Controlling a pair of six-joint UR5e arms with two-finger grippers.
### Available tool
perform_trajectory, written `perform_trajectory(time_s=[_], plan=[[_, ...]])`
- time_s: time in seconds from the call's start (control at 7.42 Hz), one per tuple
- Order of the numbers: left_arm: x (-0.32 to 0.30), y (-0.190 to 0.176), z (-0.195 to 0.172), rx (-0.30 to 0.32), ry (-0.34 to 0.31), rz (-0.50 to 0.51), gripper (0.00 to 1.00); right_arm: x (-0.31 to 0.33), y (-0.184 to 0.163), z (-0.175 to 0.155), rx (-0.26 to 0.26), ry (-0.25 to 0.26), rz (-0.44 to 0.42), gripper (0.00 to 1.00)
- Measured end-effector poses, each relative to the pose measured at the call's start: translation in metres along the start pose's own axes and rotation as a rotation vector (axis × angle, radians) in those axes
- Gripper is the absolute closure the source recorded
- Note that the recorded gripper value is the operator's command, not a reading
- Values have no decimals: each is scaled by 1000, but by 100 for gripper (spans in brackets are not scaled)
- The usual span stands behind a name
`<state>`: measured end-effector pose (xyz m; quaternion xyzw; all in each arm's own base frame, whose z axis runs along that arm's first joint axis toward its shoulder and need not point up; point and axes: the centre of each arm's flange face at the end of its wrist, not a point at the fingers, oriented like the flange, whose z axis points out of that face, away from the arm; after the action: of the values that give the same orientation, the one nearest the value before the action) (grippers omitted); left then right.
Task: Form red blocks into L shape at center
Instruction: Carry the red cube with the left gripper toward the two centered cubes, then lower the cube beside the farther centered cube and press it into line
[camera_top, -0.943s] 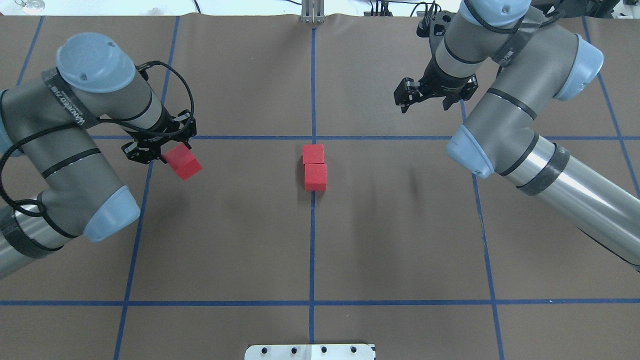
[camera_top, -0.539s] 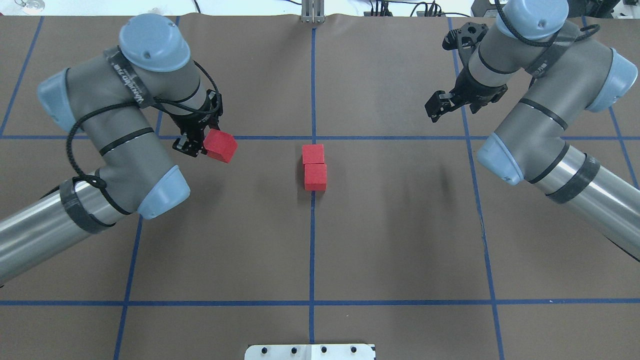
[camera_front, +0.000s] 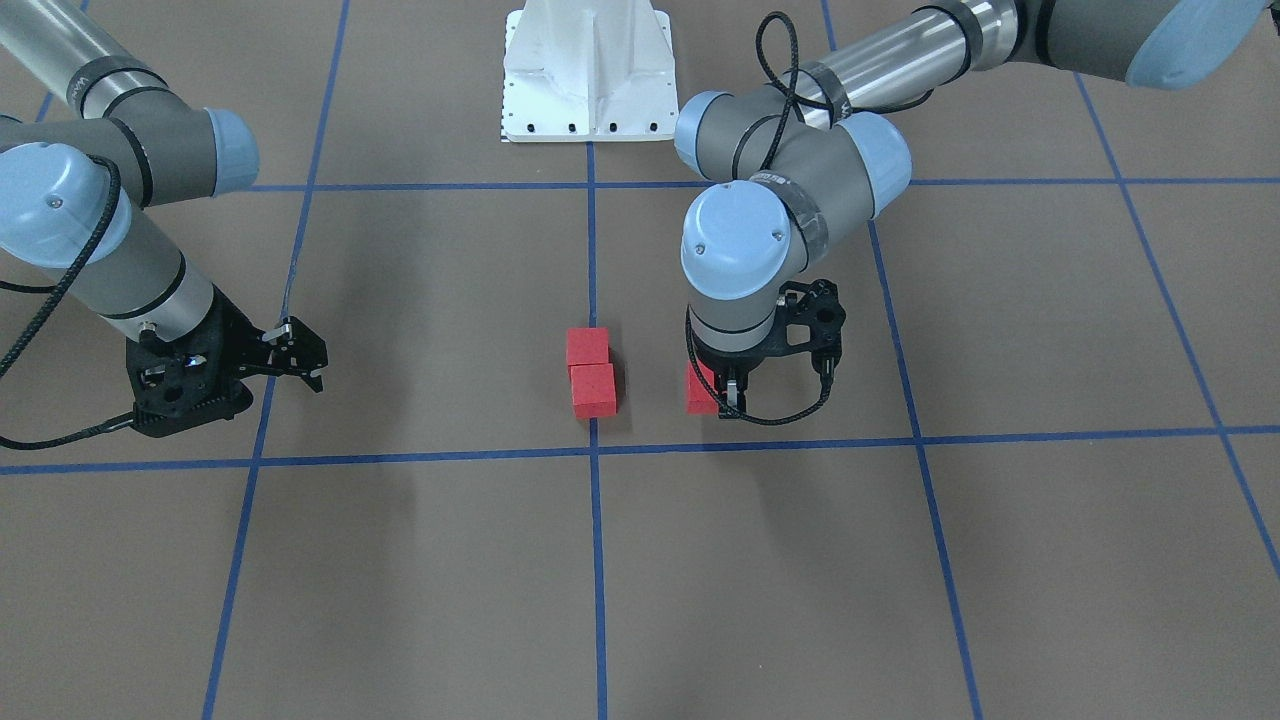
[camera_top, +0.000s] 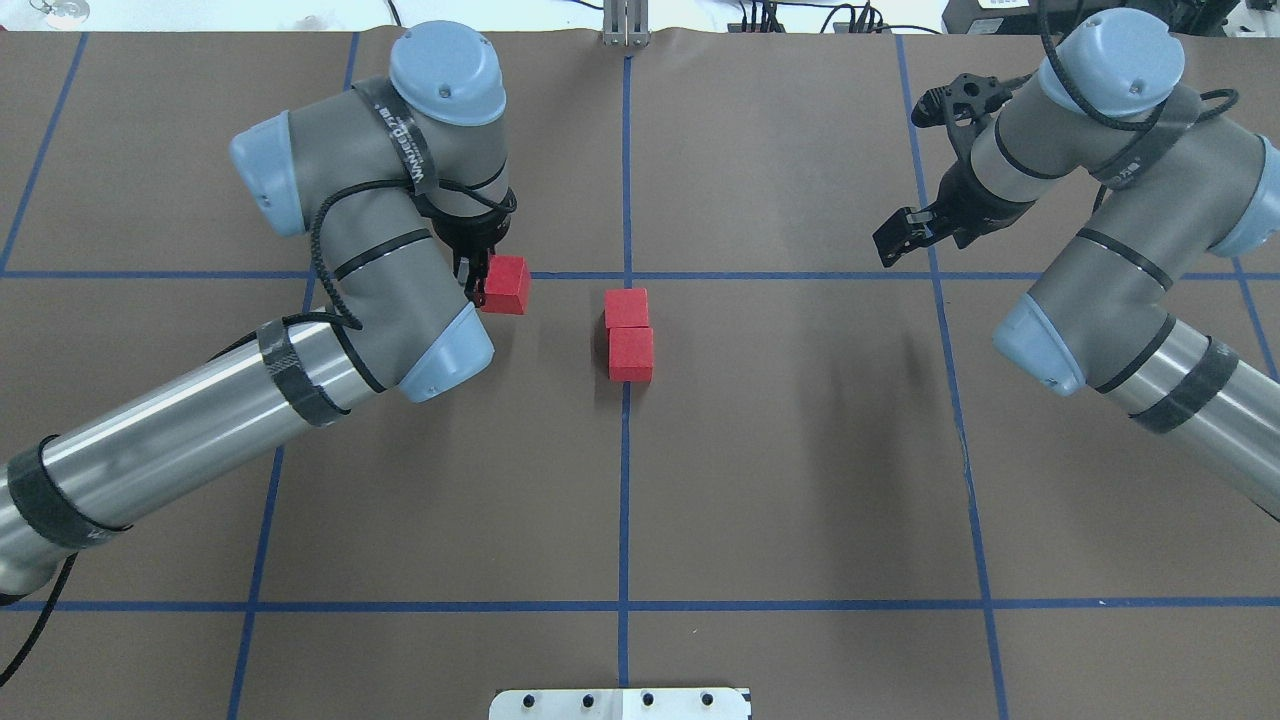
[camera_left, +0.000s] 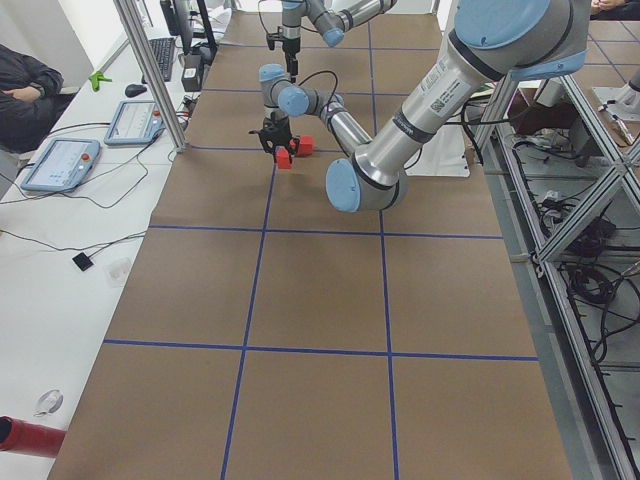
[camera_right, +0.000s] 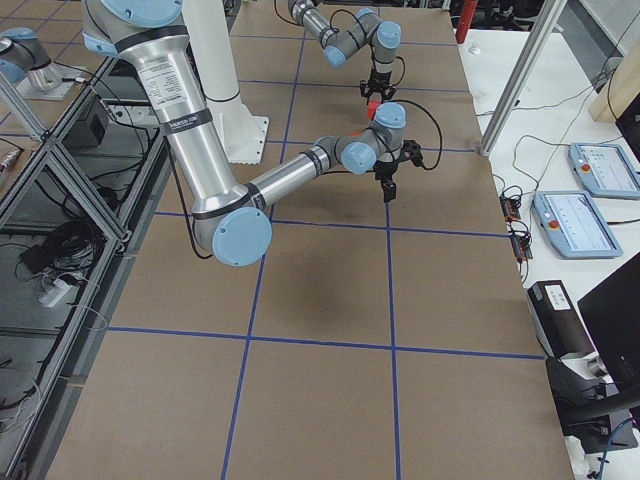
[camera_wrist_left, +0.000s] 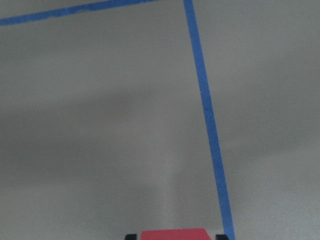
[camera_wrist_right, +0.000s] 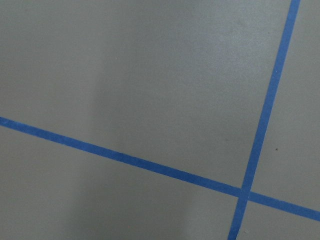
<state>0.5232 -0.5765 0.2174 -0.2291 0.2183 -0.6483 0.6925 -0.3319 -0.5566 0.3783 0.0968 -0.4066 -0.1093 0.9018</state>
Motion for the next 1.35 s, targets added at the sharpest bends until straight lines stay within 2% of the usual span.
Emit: perform_trajectory(time_s=[0.4,1.35], plan=[[3,21,4,-14,-53,-92,100,-1,0,-1,4,-11,1,1],[3,54,19,-92,-59,-179,100,0,-2,-2,10,-7,5,1]])
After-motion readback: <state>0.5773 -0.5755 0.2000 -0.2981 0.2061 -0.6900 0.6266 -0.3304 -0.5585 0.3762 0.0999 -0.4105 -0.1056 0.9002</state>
